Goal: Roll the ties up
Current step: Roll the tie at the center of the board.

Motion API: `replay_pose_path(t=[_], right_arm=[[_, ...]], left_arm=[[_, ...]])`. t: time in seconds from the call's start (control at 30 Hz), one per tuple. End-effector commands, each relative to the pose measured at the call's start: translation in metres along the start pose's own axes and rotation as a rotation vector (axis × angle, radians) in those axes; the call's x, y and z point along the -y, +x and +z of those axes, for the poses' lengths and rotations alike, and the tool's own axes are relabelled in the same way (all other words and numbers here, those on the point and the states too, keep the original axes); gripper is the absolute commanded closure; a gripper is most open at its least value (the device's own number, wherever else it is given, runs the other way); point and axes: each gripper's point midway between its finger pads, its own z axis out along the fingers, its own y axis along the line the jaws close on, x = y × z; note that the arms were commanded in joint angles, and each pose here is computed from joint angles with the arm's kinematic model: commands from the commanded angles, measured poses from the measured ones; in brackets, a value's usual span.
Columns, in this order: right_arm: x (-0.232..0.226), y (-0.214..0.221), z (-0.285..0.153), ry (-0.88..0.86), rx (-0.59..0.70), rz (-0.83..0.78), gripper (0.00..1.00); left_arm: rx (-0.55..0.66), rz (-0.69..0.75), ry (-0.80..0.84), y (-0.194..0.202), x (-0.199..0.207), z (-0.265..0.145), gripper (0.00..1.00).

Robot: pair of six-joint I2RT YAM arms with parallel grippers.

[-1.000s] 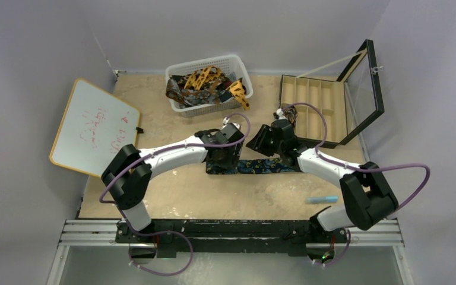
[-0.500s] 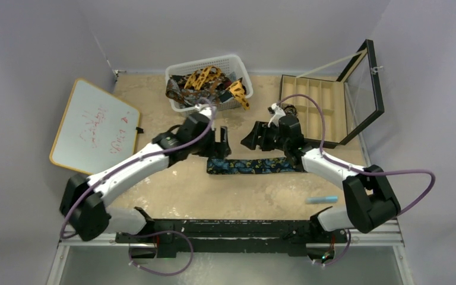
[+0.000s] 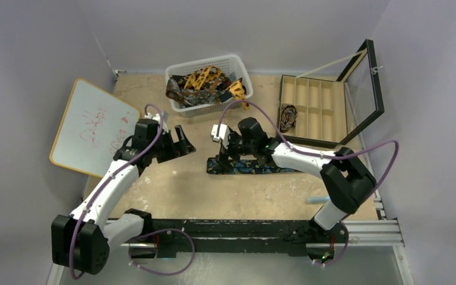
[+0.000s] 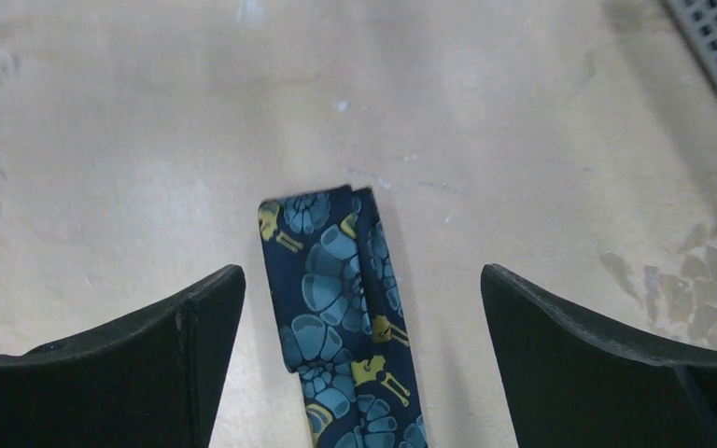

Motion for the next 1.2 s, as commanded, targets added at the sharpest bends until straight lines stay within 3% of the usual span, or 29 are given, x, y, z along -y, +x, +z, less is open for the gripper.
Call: replay_pose_path(t=[0.0,0.37,0.67,0.83,1.17], right_arm=[[0.001,0.011,0.004,-0.04,-0.082,-0.192,0.01],[-0.018,0.039,0.035,-0.147,-0.158,-0.19,0.01],[-0.01,0.065,0.046,-0.122,-0.247,-0.173,0.02],[-0.022,0.077,0.047,-0.153,-0.281,-0.156,0.11],[-0.038,0.076,0.046,-0.151,-0.288,-0.14,0.44]], left_arm=[[-0.015,0.017,0.095,0.004,0.006,-0.007,0.1],[-0.023,0.015,0.075,0.005,-0.005,-0.006,0.1],[-0.026,0.011,0.078,0.004,-0.006,-0.006,0.1],[-0.036,0.007,0.082,0.006,-0.006,-0.004,0.1],[-0.045,0.003,0.076,0.008,-0.008,-0.003,0.1]])
